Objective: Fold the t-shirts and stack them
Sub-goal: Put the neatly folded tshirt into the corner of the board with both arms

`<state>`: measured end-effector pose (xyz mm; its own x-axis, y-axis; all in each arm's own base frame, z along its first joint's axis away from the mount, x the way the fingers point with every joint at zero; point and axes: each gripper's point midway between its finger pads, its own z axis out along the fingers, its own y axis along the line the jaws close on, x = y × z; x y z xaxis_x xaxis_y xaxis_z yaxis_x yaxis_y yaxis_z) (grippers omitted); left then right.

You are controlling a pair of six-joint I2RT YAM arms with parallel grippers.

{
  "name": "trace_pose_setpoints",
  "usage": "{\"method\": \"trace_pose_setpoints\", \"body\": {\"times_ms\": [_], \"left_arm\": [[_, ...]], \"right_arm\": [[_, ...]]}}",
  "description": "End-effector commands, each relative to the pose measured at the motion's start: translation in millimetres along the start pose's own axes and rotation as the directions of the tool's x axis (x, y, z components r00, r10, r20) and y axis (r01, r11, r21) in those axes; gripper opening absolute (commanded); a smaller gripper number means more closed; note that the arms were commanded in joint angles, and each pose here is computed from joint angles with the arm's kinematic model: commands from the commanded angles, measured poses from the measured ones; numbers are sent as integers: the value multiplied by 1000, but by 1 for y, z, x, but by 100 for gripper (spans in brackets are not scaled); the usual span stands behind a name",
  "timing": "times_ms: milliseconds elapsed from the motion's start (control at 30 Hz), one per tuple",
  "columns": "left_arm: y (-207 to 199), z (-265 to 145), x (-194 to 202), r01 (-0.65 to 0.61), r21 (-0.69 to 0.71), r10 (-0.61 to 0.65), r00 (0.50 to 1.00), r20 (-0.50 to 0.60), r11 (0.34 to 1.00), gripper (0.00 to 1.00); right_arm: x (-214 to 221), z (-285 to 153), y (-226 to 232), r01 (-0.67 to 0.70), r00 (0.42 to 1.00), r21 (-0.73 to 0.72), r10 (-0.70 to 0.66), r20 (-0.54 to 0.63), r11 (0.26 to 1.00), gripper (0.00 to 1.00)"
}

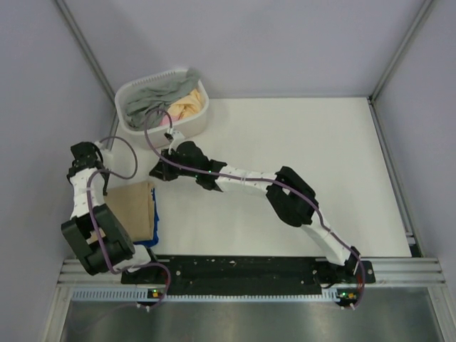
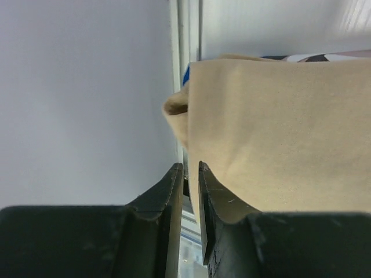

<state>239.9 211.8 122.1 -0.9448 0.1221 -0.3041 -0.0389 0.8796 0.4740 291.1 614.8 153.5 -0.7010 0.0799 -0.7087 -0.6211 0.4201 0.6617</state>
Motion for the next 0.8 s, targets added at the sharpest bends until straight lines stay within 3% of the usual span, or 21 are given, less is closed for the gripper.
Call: {"method": "trace_pose_setpoints", "body": {"times_ms": [0,67,167,267,400,567,633,700,767], "left_arm": [[-3,26,15,42,21,-41,998,-55,999,20],[6,36,22,68,-3,-68,994,-88,998,19],[11,52,27,63,-33,-66,991,-115,997,18],[7,60,25,65,-15,-67,991,-113,998,19],[9,66,17,79,-14,-80,992,-97,997,19],[27,60,7,88,-62,-93,992,-86,994,21],[37,51,-2,100,-78,-106,992,-65,992,25],[42,35,-17,112,-83,-114,993,-12,990,33],[43,8,-37,113,-72,-107,990,87,991,52]], "right_arm": [[20,6,67,-13,998,-227,-1,-60,974,1],[44,18,73,-67,992,-267,37,-117,961,0],[58,33,47,-120,986,-187,95,-139,975,0],[53,39,10,-133,987,-82,125,-104,988,0],[40,40,-11,-187,978,-70,179,-105,980,0],[9,26,23,-64,995,-164,50,-88,984,1],[-11,12,38,10,997,-194,-24,-69,981,6],[-33,-11,42,87,995,-187,-96,-40,979,25],[-52,-40,38,192,981,-157,-195,-3,969,79]]}}
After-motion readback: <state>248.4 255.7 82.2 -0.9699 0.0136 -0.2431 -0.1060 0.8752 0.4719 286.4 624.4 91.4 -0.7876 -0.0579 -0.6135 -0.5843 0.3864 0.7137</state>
